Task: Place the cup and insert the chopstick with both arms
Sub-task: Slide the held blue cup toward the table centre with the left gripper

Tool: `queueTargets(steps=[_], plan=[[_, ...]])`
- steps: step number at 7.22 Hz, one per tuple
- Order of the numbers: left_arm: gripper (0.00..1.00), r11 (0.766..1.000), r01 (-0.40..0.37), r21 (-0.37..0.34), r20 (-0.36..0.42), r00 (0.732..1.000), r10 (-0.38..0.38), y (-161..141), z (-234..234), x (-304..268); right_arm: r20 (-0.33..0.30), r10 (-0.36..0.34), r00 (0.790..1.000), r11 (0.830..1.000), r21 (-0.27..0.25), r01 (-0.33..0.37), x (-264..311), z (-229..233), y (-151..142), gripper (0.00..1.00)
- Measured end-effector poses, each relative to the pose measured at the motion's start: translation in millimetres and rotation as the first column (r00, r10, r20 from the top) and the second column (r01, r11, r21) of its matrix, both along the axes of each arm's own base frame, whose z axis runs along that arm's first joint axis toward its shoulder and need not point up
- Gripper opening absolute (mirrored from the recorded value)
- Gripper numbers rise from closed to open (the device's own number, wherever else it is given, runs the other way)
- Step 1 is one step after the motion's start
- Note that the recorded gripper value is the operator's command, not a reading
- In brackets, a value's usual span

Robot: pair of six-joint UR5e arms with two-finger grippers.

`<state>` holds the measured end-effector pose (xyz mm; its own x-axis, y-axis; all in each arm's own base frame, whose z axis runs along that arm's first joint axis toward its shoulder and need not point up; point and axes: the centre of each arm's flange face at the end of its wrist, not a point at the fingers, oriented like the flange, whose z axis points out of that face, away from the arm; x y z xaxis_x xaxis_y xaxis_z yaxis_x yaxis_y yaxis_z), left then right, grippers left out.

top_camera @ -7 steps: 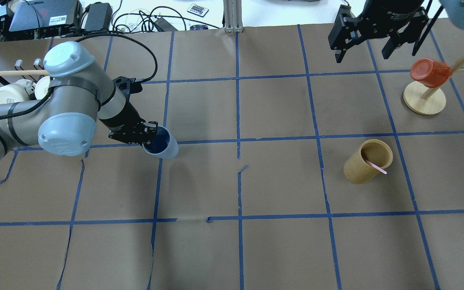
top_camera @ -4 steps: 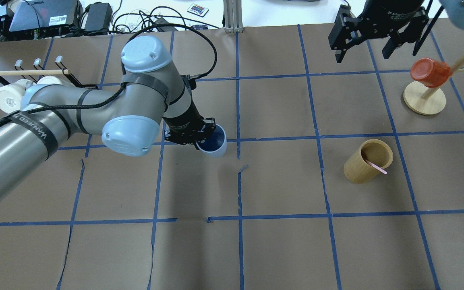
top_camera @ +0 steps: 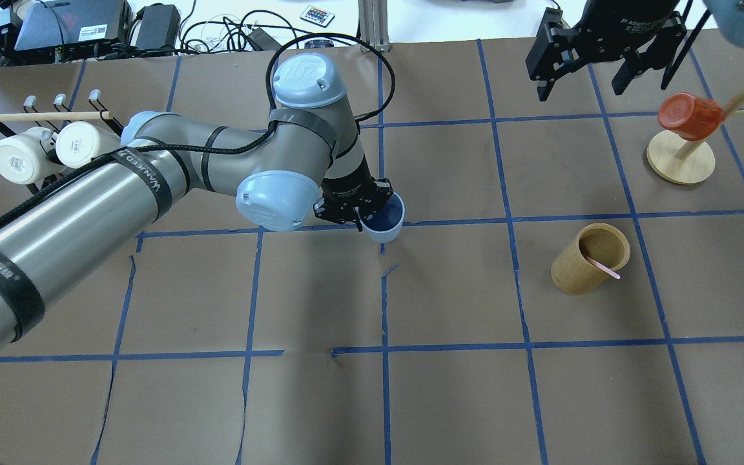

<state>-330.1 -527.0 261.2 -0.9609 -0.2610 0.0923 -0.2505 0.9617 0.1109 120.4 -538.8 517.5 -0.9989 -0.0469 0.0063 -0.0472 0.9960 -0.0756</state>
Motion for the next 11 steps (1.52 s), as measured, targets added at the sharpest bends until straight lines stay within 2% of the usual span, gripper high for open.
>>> queueTargets(steps=[7, 9, 10, 11], plan=[[0.0, 1.0, -0.001, -0.004, 0.036, 0.999, 0.001, -15, -18, -8, 0.002, 0.001, 1.0, 1.0, 0.0, -0.001, 0, 0, 0, 1.0], [0.59, 1.0, -0.001, -0.002, 0.036, 0.999, 0.001, -16, -20, -8, 0.001, 0.001, 1.0, 1.0, 0.0, -0.001, 0, 0, 0, 1.0], [0.73, 1.0, 0.0, -0.002, 0.038, 0.999, 0.0, -16, -20, -8, 0.001, 0.0, 1.0, 1.0, 0.0, 0.0, 0, 0, 0, 1.0], [0.79, 1.0, 0.001, -0.005, 0.038, 0.999, -0.001, -16, -19, -7, 0.001, 0.0, 1.0, 1.0, 0.0, 0.0, 0, 0, 0, 1.0]])
